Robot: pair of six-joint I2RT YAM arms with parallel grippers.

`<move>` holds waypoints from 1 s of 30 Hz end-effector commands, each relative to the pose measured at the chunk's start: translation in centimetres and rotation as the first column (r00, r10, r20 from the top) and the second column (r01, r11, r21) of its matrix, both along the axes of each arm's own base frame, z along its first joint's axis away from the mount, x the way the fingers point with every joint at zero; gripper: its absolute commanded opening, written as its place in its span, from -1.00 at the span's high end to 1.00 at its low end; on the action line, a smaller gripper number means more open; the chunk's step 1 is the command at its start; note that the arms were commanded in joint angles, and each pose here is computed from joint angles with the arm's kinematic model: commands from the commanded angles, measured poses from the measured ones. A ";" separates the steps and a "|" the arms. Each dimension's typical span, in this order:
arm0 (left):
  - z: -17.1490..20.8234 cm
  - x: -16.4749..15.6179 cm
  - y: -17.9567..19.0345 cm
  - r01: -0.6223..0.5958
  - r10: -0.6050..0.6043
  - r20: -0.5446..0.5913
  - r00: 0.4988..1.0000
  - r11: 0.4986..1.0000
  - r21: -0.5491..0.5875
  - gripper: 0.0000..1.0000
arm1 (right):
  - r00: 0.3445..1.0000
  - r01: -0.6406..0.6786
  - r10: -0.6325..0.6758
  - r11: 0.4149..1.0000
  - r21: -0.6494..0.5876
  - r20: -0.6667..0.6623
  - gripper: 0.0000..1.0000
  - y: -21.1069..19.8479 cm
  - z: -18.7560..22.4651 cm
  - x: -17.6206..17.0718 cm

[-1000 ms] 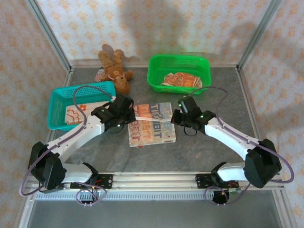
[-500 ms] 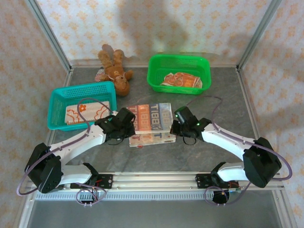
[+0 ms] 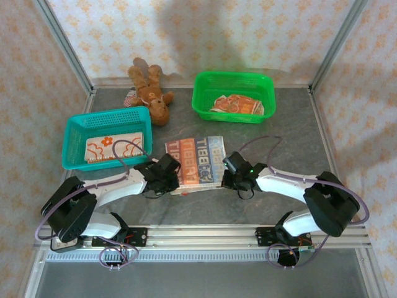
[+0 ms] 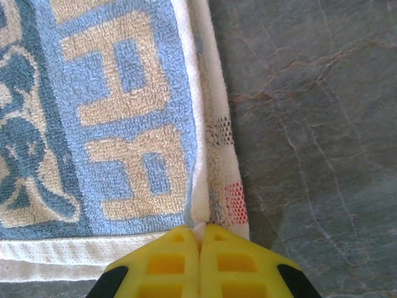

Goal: Fold and stack the towels

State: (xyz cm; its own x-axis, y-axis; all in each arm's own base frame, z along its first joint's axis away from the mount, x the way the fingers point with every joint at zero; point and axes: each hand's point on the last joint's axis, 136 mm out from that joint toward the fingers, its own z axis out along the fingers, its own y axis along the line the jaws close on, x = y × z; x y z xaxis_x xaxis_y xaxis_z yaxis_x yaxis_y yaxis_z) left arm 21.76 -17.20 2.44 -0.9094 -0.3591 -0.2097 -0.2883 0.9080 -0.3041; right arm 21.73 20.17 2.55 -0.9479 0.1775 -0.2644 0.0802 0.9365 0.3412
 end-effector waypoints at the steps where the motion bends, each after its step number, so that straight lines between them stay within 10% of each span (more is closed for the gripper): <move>1: 0.3 0.1 -0.2 -0.005 0.005 0.013 1.000 1.000 -0.008 1.00 | 0.999 0.026 -0.026 1.000 -0.010 0.036 1.00 -0.2 0.4 0.6; 17: 8.2 0.9 0.5 -0.030 0.037 0.150 0.988 0.998 -0.049 1.00 | 0.988 0.024 -0.029 0.999 0.033 0.155 1.00 -0.5 7.4 1.5; 30: 5.4 -0.7 0.1 -0.029 0.037 0.093 0.995 0.996 -0.079 1.00 | 0.993 0.028 -0.033 0.999 0.047 0.116 1.00 -0.9 5.7 0.2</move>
State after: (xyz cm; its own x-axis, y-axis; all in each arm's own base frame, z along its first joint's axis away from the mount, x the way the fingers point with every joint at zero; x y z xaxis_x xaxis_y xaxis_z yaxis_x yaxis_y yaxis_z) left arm 21.71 -17.17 9.34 -0.8713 -0.3961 -0.2896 -0.2597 0.8731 -0.4127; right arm 22.51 19.78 9.17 -0.9018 0.2179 -0.3733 0.0517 0.9118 0.4073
